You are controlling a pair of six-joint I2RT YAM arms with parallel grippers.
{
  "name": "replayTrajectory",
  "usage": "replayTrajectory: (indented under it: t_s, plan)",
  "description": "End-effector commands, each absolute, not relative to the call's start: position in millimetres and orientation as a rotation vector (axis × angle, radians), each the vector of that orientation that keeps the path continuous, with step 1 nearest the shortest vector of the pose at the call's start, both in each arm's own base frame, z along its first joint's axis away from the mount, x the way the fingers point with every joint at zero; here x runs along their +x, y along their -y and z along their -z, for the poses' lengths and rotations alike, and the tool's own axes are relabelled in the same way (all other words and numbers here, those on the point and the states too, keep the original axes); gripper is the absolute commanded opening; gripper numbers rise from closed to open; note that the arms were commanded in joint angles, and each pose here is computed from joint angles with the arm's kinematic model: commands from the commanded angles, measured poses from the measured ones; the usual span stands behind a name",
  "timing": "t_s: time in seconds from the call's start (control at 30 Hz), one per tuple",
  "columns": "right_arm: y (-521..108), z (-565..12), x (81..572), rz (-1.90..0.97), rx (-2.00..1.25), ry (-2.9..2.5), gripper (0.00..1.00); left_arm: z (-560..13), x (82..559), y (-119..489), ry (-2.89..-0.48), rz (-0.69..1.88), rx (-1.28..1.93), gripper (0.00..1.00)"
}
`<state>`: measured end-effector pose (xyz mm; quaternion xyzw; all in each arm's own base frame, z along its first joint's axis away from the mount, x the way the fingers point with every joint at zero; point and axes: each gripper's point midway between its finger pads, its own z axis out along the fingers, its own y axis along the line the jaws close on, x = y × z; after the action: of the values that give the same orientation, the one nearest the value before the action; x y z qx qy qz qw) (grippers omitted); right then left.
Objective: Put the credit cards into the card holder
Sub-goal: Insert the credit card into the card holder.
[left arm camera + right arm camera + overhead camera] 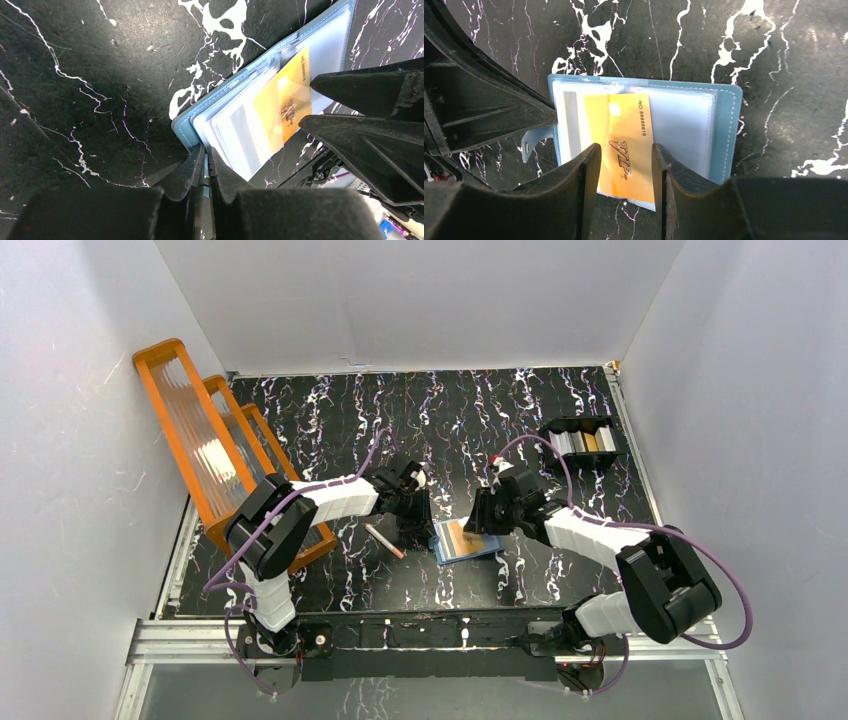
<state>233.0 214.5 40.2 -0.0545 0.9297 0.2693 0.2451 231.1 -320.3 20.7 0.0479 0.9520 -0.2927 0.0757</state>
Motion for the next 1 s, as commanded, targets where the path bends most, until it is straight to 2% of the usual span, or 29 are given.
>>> replayTrajectory:
  t_s: [0.0,0.37,0.7,0.97]
  plan:
    - [-233,-48,235,-0.835,-0.167,-2.493,0.49,-5,219,316,-2.923,0.813,0.157,0.06]
    - [-257,-56,219,-1.0,-0.129,-2.498,0.48,-6,218,319,-2.92,0.817,0.157,0.06]
    - [-227,-74,239,-0.733,-0.179,-2.424,0.52,-1,216,314,-2.929,0.792,0.154,0.05]
    - [-216,-50,234,-0.647,-0.193,-2.484,0.53,2,214,312,-2.939,0.783,0.15,0.0]
